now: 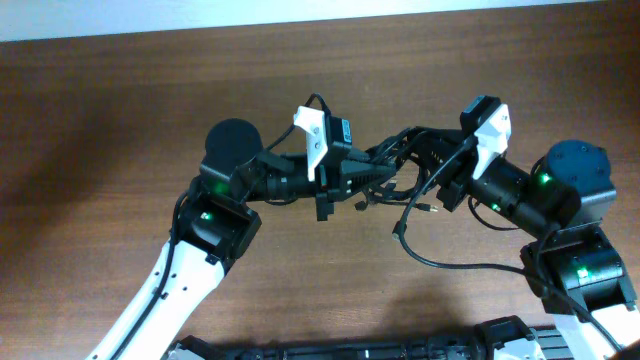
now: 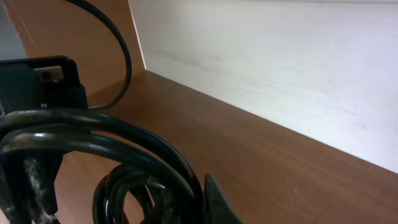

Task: Untangle cables

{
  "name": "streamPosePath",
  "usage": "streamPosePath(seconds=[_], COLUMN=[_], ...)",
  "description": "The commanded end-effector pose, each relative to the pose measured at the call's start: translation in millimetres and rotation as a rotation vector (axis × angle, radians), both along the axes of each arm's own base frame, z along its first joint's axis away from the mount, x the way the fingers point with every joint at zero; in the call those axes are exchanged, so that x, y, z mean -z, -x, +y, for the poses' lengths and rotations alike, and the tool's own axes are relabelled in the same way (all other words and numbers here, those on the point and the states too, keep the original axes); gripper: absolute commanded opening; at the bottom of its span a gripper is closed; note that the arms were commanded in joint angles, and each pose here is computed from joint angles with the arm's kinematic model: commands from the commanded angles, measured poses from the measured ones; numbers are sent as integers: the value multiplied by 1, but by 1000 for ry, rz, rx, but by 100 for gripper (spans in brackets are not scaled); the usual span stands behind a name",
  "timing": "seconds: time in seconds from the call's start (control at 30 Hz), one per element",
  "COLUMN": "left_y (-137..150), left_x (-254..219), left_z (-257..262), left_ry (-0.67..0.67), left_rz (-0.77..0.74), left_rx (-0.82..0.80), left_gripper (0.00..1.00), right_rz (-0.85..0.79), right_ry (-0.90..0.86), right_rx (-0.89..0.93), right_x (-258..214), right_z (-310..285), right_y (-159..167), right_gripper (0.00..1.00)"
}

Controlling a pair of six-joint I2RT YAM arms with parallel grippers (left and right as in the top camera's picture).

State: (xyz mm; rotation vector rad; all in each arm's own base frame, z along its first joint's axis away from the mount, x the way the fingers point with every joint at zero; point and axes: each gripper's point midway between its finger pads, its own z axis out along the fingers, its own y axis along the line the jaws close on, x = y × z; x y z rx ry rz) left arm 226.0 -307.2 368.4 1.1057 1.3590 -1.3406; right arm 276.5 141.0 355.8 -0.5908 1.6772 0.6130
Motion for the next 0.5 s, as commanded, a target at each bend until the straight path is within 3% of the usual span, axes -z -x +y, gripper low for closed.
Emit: streamPosePath(seconds=[0.0, 0.27, 0.47], left_y=[20, 20, 18], left_x=[-13, 7, 10], left_z=[2, 3, 3], left_ry=[13, -52, -61], left_rz=[-12, 104, 107], left_rx=[77, 76, 61], left_gripper=[0, 0, 0], right_rz=[-23, -221, -244], right_ry=[0, -35, -37], right_rx=[73, 100, 142], right_x=[-6, -51, -56], right_z=[-11, -14, -20], right_y=[-7, -13, -17], right_gripper=[4, 4, 4])
